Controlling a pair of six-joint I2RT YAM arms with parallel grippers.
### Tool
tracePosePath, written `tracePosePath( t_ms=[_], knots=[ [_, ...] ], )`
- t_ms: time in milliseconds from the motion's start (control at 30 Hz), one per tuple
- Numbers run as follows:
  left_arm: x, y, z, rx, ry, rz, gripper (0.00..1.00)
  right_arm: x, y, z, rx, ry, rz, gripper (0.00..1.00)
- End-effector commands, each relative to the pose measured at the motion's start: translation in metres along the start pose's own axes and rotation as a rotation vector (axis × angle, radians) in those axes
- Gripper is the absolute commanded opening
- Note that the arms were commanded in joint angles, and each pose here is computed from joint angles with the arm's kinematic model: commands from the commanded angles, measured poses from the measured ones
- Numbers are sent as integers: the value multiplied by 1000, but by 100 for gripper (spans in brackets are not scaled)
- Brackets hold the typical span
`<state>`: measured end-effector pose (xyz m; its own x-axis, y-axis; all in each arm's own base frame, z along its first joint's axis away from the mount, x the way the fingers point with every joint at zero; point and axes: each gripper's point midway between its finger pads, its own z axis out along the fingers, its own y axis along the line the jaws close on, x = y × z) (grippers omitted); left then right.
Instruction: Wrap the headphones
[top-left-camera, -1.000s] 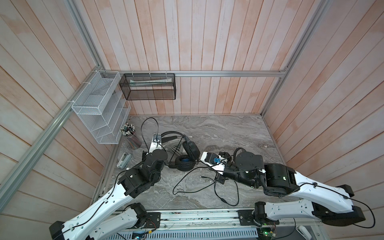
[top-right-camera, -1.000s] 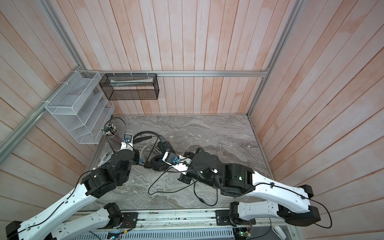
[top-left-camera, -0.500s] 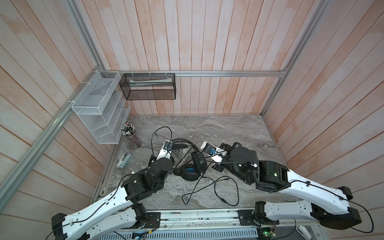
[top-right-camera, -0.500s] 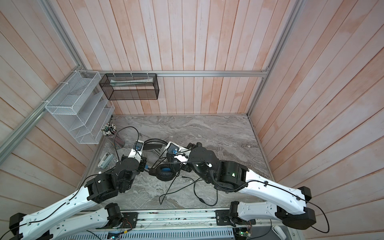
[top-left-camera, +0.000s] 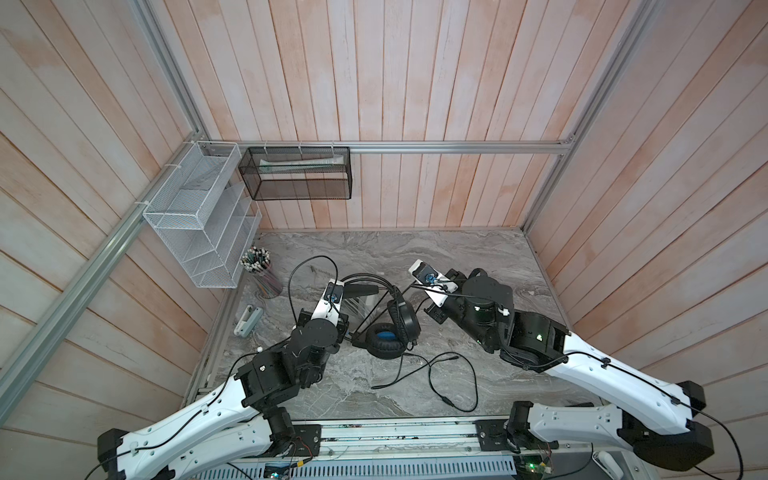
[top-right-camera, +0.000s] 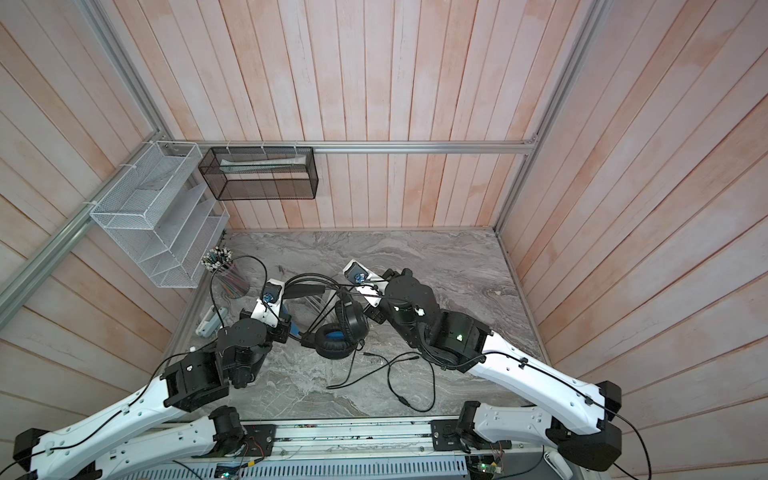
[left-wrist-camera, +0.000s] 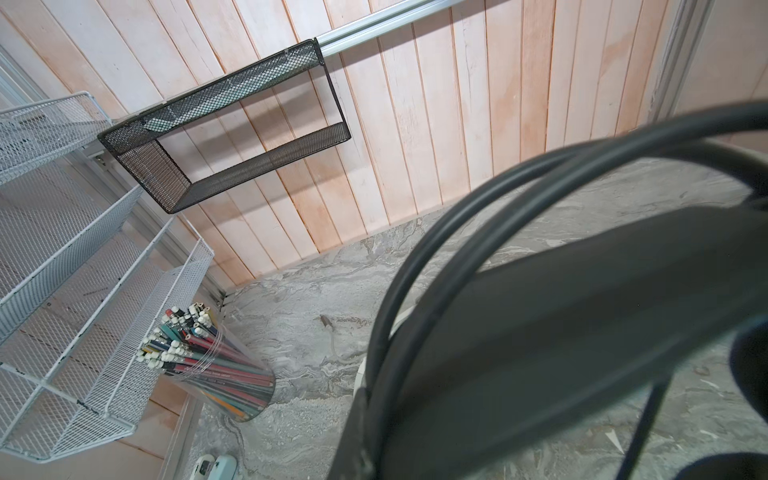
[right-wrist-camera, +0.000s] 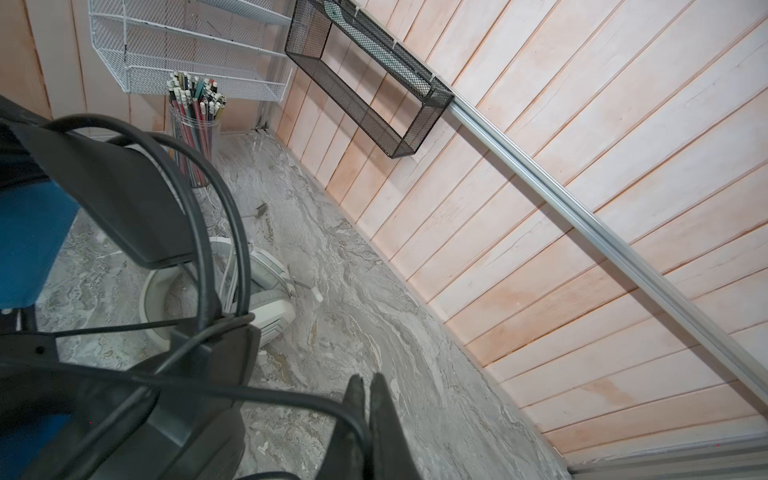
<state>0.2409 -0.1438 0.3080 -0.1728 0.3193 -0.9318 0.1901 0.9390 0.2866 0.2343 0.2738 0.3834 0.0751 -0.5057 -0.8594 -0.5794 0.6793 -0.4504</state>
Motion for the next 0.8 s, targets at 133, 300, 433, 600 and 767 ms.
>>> tracePosePath(
  t_ms=[133,300,433,600,767],
  knots=[
    [28,-3,-1,28,93,149,0,-51,-56,-13,175,-185,215,0],
    [23,-3,-2,28,80,139,0,-55,-57,-6,184,-189,206,0],
    [17,-3,-4,46,66,108,0,-36,-61,13,191,-145,201,0],
    [13,-2,-7,58,56,81,0,-30,-62,22,180,-143,224,0],
    [-4,0,-15,98,17,-5,0,-24,-62,33,170,-125,233,0]
  ],
)
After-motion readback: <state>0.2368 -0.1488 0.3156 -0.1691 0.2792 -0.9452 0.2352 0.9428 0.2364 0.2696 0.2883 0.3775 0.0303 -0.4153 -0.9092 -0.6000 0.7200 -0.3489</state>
